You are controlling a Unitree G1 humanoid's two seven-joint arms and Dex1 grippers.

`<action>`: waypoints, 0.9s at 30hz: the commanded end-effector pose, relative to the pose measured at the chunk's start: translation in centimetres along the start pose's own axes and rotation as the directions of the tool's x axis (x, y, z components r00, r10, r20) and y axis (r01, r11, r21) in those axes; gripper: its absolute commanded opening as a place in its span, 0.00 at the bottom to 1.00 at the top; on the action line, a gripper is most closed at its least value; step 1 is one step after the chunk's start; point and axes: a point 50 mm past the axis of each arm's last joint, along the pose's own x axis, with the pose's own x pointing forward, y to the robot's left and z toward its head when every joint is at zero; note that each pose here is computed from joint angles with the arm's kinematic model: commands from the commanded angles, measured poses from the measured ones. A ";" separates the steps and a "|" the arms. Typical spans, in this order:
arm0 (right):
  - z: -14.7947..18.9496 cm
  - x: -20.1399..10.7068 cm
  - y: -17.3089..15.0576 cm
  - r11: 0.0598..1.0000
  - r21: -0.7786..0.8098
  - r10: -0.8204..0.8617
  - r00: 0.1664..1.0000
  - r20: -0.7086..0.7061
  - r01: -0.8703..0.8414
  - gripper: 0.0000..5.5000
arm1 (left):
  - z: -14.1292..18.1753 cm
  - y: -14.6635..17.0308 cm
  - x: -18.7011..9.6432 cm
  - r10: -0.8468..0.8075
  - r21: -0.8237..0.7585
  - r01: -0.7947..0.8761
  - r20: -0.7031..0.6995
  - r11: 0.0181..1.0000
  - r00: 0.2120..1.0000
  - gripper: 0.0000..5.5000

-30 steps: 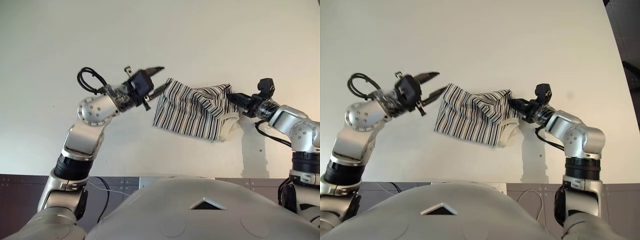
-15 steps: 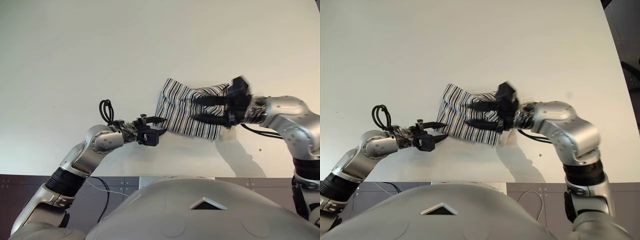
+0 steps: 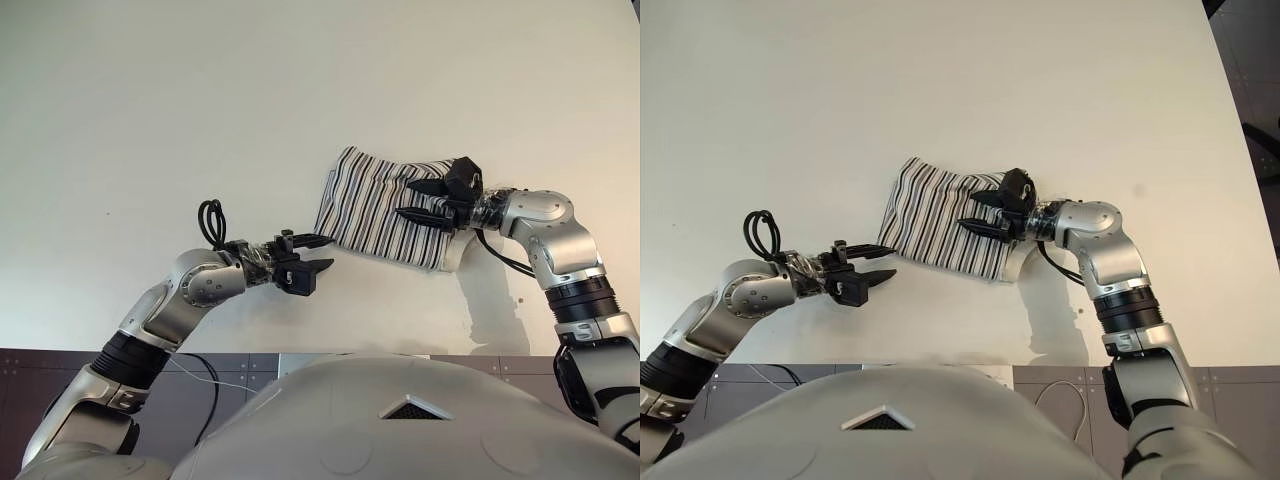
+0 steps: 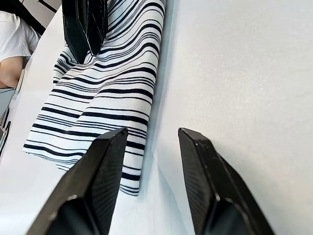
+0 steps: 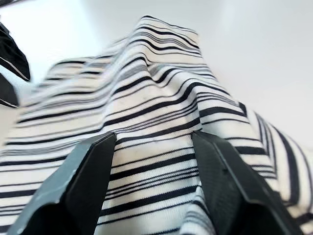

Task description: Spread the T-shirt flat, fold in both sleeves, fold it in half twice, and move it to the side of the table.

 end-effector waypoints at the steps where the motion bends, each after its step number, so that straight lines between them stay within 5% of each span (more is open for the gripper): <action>1: -9.2 -8.5 -4.3 0.916 -0.012 -0.363 0.818 -0.446 0.400 0.51 | -1.0 -1.8 -0.6 -0.105 -0.053 0.102 -0.065 0.993 0.992 0.35; 4: -12.4 -14.9 -4.9 0.732 0.062 -0.524 0.618 -0.587 0.679 0.51 | -1.0 -1.8 -0.7 -0.083 -0.070 0.079 -0.067 0.994 0.994 0.35; 9: -16.1 -20.3 -2.6 0.364 0.071 -0.606 0.294 -0.739 0.929 0.51 | -1.2 -1.3 -0.6 -0.058 -0.074 0.053 -0.069 0.996 0.996 0.35; 13: -17.5 -21.9 -1.2 0.075 0.082 -0.613 0.111 -0.782 0.994 0.51 | -1.2 -1.1 -0.6 -0.022 -0.093 0.016 -0.066 0.996 0.998 0.35; 16: -17.1 -21.3 -1.9 -0.062 0.148 -0.673 0.068 -0.737 0.987 0.51 | -1.1 -0.2 -0.4 0.058 -0.123 -0.064 -0.053 0.990 0.997 0.35; 22: -10.3 -19.5 -8.1 0.015 0.185 -0.931 0.081 -0.356 0.983 0.51 | 0.9 3.6 -0.1 0.431 -0.234 -0.409 0.047 0.882 0.901 0.35; 25: -0.5 -18.3 -11.2 0.090 0.139 -0.981 0.065 0.181 0.986 0.51 | 3.0 7.7 -1.8 0.755 -0.369 -0.685 0.077 0.628 0.651 0.35; 27: 4.8 -14.5 -9.8 0.249 0.146 -0.892 0.168 0.420 0.957 0.51 | 3.7 9.4 -2.6 0.865 -0.460 -0.762 0.029 0.456 0.501 0.35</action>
